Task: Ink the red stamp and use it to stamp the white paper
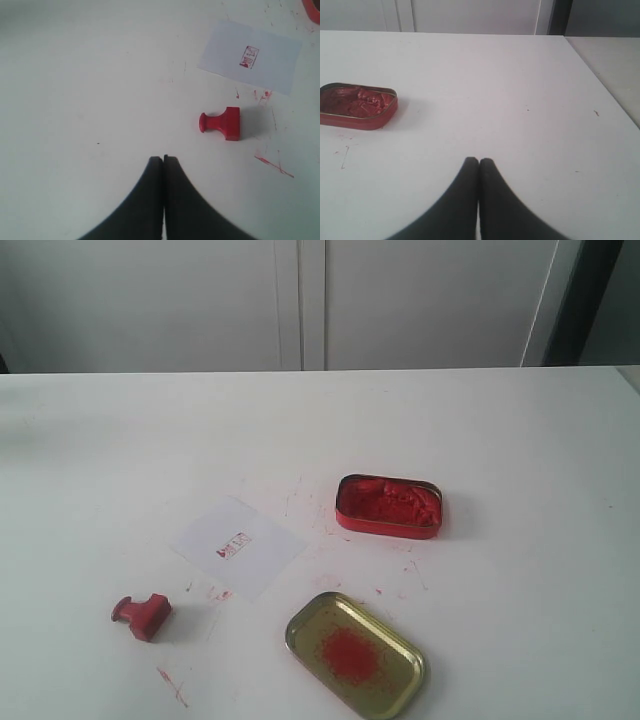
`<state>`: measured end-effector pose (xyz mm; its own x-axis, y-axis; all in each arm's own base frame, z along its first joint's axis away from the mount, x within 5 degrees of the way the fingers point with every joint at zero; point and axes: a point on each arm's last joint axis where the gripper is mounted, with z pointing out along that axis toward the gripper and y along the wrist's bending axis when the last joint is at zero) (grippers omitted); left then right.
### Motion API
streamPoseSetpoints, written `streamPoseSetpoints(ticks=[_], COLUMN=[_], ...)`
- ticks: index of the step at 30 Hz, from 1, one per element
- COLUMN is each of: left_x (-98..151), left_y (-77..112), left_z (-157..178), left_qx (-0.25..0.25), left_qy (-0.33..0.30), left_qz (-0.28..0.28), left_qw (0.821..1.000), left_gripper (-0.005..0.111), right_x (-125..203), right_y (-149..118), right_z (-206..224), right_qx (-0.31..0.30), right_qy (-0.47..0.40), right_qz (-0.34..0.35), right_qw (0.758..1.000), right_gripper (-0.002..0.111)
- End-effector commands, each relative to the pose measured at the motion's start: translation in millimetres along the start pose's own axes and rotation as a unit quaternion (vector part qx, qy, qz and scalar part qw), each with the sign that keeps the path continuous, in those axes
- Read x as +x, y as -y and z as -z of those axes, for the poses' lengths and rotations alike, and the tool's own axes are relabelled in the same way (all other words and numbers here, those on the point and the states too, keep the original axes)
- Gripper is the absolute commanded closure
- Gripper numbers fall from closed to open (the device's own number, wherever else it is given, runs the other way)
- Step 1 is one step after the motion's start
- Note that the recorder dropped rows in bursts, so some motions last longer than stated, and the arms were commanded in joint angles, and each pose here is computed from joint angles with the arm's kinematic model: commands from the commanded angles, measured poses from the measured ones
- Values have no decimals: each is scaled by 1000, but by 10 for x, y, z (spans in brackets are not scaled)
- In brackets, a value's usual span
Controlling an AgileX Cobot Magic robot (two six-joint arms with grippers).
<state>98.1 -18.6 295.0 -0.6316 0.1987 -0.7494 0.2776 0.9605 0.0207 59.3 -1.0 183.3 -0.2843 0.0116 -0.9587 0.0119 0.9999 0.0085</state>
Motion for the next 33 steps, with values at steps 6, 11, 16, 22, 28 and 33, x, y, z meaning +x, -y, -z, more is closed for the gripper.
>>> streamPoseSetpoints(ticks=[6,11,16,22,28,33], left_x=[657,843,851,851,851,857], left_y=[79,105,107,107,103,42], left_z=[-82,-124,-125,-125,-125,-119], left_qx=[-33,-37,-37,-37,-36,-66], left_qy=[94,112,112,112,113,113], left_qz=[-3,-5,-6,-3,21,56], left_qw=[995,993,993,993,993,990], left_gripper=[107,107,107,107,107,107], right_x=[7,7,7,7,7,7], right_y=[3,3,3,3,3,3], right_z=[-4,-4,-4,-4,-4,-4], right_qx=[3,3,3,3,3,3], right_qy=[4,4,4,4,4,4], right_qz=[-2,-2,-2,-2,-2,-2], right_qw=[1000,1000,1000,1000,1000,1000], right_gripper=[108,108,108,108,108,108])
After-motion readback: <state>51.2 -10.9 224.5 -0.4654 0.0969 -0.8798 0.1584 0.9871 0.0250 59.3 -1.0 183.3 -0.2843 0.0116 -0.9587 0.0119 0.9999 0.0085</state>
